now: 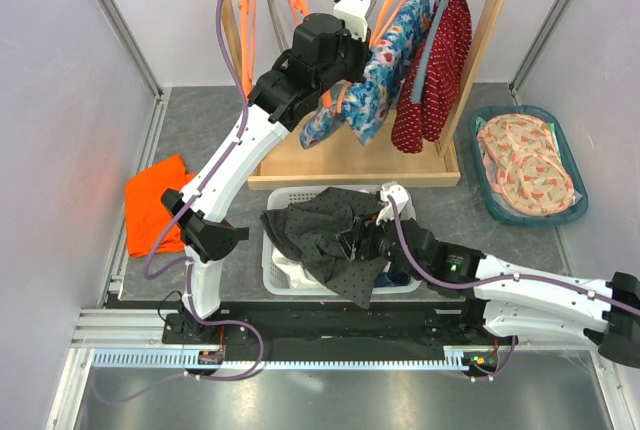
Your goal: Remove the skirt from the hanger
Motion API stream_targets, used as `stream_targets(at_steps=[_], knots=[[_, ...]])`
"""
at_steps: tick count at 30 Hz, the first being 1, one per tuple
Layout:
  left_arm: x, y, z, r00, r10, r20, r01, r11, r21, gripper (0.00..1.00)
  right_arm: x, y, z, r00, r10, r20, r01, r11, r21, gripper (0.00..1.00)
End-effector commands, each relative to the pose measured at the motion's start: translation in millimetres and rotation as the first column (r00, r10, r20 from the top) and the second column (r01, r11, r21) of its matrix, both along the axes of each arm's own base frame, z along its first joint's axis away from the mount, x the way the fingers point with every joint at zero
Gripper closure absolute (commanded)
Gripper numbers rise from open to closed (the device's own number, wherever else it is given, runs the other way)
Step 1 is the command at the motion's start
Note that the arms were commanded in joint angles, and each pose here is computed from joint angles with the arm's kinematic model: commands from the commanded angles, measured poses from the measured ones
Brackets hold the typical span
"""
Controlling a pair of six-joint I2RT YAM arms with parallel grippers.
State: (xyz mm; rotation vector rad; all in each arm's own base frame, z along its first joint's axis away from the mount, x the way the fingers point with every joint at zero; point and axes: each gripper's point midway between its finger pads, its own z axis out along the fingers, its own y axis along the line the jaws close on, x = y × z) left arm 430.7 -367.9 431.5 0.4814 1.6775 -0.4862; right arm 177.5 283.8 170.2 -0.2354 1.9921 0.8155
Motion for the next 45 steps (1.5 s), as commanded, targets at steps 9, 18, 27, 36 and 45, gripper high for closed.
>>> stream_targets(at_steps=[9,18,27,36,45], knots=[[-38.9,51.3,140.2,0.948,0.075,0.31,-0.03,0.989,-0.148,0.98,9.8,-10.5,144.5,0.973,-0.014,0.232,-0.011,0.994,0.105,0.21],[-89.5,100.9,181.7,0.932,0.101,0.349,-0.035,0.981,-0.192,0.98,17.1,-1.9,178.1,0.955,-0.01,0.296,-0.018,0.996,0.092,0.18],[-124.0,132.3,170.0,0.95,0.093,0.298,-0.042,0.984,-0.174,0.98,30.1,9.9,241.1,0.912,-0.024,0.409,-0.014,0.996,0.091,0.13],[-131.1,135.7,154.6,0.961,0.075,0.265,-0.035,0.988,-0.153,0.98,30.8,56.4,267.8,0.823,-0.025,0.568,0.103,0.989,-0.106,0.11],[-134.5,134.6,147.1,0.97,0.063,0.234,-0.025,0.987,-0.162,0.98,53.1,56.5,263.5,0.716,-0.114,0.689,0.353,0.91,-0.216,0.14]])
